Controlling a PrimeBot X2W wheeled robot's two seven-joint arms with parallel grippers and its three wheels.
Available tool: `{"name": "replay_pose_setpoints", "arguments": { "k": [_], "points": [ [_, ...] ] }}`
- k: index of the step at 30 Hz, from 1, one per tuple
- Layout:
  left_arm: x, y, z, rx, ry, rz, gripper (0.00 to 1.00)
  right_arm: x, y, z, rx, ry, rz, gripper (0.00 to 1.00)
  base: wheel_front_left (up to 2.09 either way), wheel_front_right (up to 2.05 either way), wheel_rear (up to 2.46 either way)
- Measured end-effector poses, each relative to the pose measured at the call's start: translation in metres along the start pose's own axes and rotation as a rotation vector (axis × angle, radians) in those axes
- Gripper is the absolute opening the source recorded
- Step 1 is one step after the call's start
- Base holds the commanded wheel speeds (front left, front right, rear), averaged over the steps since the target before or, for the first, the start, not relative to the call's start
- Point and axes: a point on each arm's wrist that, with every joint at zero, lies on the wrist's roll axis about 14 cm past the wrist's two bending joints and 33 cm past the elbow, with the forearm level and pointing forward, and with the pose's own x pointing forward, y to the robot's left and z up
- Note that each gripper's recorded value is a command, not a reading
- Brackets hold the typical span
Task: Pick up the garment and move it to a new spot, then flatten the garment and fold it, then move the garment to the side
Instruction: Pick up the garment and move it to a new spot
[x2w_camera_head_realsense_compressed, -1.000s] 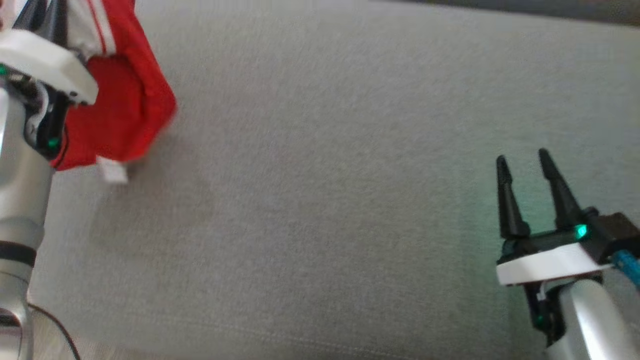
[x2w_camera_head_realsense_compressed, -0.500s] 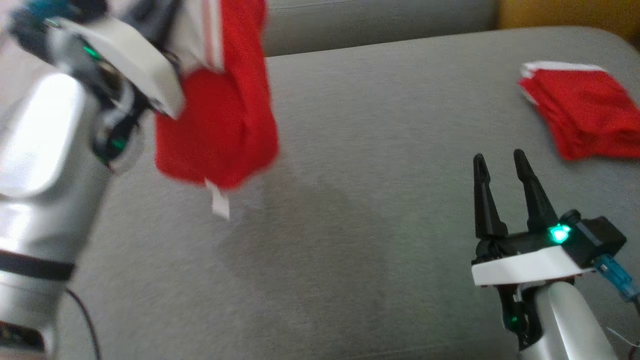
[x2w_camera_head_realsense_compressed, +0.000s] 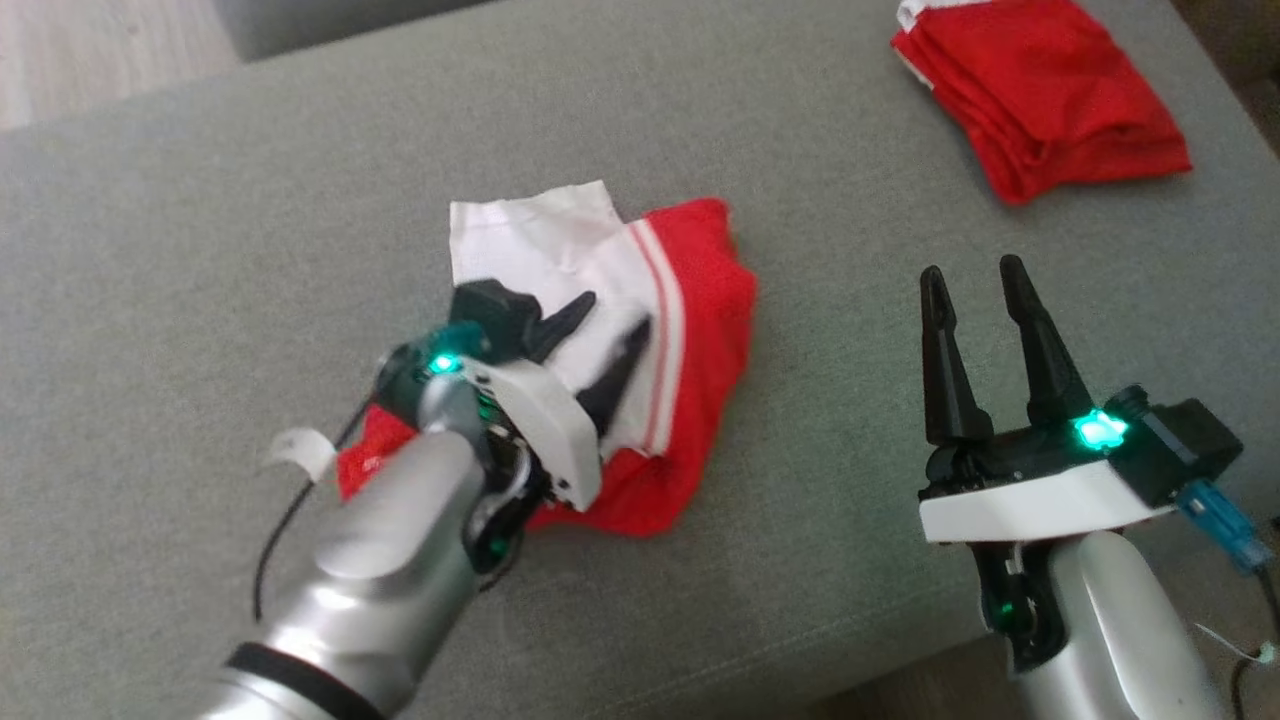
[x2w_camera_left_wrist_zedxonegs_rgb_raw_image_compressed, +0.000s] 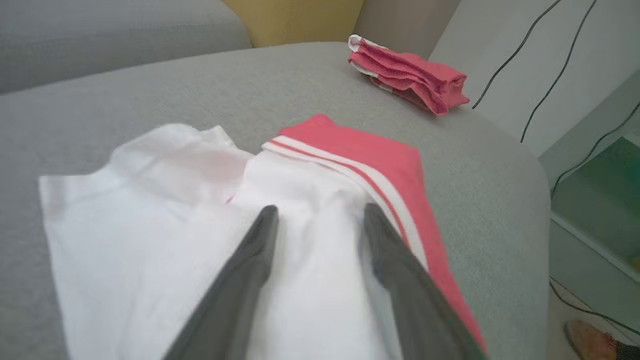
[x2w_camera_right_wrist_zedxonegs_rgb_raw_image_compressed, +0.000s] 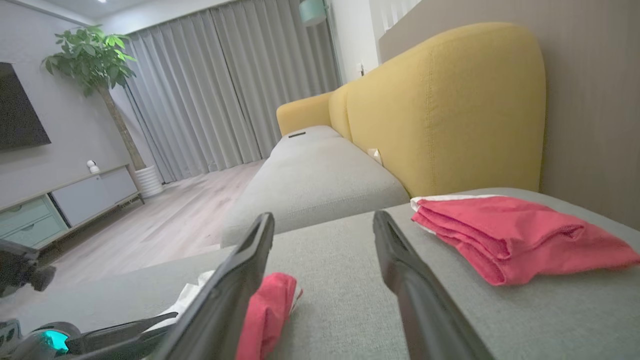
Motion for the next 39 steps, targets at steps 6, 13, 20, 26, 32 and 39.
{"name": "replay_pose_setpoints", "arguments": {
  "k": [6, 13, 20, 26, 32, 39],
  "points": [
    [-0.009, 0.002, 0.030, -0.006, -0.170, 0.076, 1.00, -0.005, 0.000, -0.014, 0.014, 0.040, -0.003, 1.00, 0.00, 0.00, 0.00],
    [-0.094, 0.031, 0.066, 0.032, -0.366, 0.366, 1.00, -0.035, 0.014, -0.029, 0.048, 0.090, 0.024, 1.00, 0.00, 0.00, 0.00],
    [-0.199, 0.060, 0.047, 0.057, -0.435, 0.644, 1.00, -0.029, 0.043, -0.021, 0.036, 0.060, 0.120, 1.00, 0.00, 0.00, 0.00],
    [-0.273, 0.056, 0.034, 0.073, -0.500, 0.827, 1.00, -0.039, 0.065, -0.032, 0.007, 0.097, 0.194, 1.00, 0.00, 0.00, 0.00],
    [-0.296, 0.046, 0.025, 0.076, -0.518, 0.888, 1.00, -0.044, 0.073, -0.038, -0.001, 0.118, 0.224, 1.00, 0.00, 0.00, 0.00],
    [-0.295, 0.045, 0.026, 0.097, -0.518, 0.883, 1.00, -0.047, 0.075, -0.039, -0.009, 0.120, 0.232, 1.00, 0.00, 0.00, 0.00]
  ]
}}
